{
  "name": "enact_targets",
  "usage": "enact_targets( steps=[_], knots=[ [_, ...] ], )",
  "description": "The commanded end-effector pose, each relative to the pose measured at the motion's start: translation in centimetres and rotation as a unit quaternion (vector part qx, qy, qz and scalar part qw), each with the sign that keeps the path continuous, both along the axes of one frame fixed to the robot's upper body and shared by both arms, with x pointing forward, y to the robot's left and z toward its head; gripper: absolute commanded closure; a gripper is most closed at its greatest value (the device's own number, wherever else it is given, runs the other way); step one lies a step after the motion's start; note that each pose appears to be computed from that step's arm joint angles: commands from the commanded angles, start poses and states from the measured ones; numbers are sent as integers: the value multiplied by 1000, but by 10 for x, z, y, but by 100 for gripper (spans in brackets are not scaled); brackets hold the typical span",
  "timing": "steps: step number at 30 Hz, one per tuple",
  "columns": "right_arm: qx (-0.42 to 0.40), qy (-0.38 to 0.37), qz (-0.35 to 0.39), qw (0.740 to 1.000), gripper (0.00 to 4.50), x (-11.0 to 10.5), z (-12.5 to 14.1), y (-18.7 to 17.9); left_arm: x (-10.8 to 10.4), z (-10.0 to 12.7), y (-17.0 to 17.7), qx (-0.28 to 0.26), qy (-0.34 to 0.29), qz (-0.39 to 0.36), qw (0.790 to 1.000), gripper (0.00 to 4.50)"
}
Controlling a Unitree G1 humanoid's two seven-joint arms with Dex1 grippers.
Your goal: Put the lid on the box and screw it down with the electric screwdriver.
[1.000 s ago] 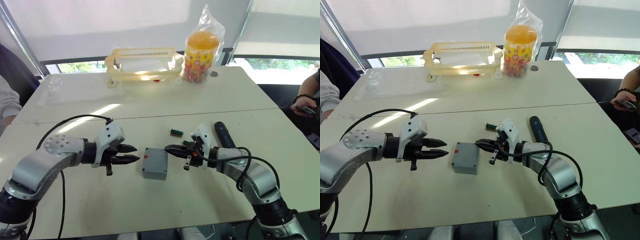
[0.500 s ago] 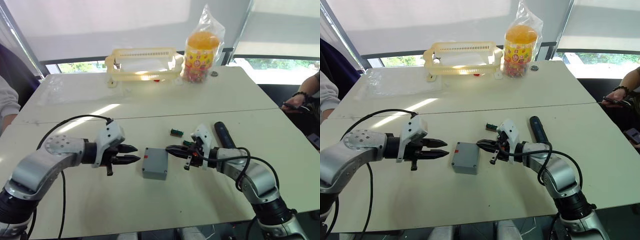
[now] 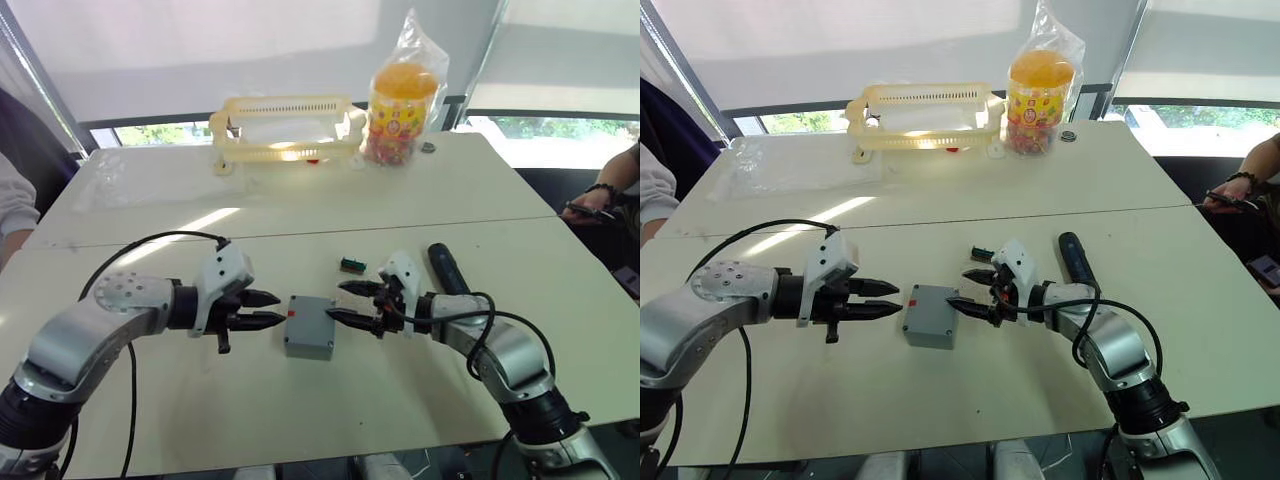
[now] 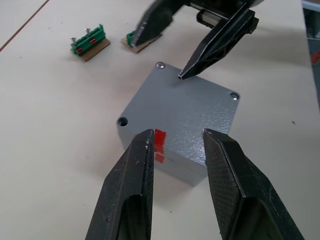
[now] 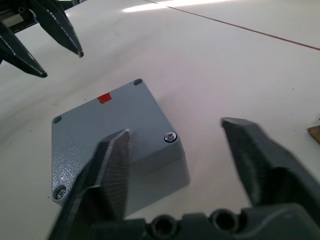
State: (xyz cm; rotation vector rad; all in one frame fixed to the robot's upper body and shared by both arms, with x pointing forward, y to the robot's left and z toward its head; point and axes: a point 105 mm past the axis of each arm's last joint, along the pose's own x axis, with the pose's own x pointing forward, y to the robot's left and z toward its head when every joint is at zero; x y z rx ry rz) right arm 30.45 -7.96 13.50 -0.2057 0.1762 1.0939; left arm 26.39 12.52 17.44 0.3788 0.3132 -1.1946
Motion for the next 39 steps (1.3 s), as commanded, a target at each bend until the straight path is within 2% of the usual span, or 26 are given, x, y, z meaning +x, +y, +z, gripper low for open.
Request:
enact_targets(
  steps=[1,5,7,9,10,12,15,18,23,29,39],
  knots=[
    [12,-36,-3,999,104,-2,36,-14,0,18,2,-10,-22,-8,1000,298],
    [54,-23,-40,997,104,-1,72,-38,2,28,-2,-19,-34,-25,999,298],
    [13,4,-99,995,104,5,87,-72,-2,32,-11,-19,-41,-58,997,298],
    [-51,18,-159,986,48,9,96,-108,-7,32,-21,-11,-48,-96,994,298],
    [-72,32,-177,981,11,8,97,-121,-9,32,-25,-7,-53,-108,993,298],
    [-99,74,-218,968,4,7,97,-142,-12,31,-32,-5,-55,-124,991,298],
    [-140,172,-293,930,4,4,89,-173,-17,26,-37,10,-61,-152,986,298],
    [-157,270,-289,905,4,-9,77,-178,-20,23,-42,19,-69,-170,983,298],
    [-156,354,-296,873,4,-5,55,-176,-21,26,-49,19,-82,-182,980,298],
    [-163,395,-311,849,4,4,42,-178,-27,25,-49,19,-78,-180,980,298],
    [-207,409,-301,836,4,12,19,-174,-36,22,-48,14,-69,-165,984,298]
  ],
)
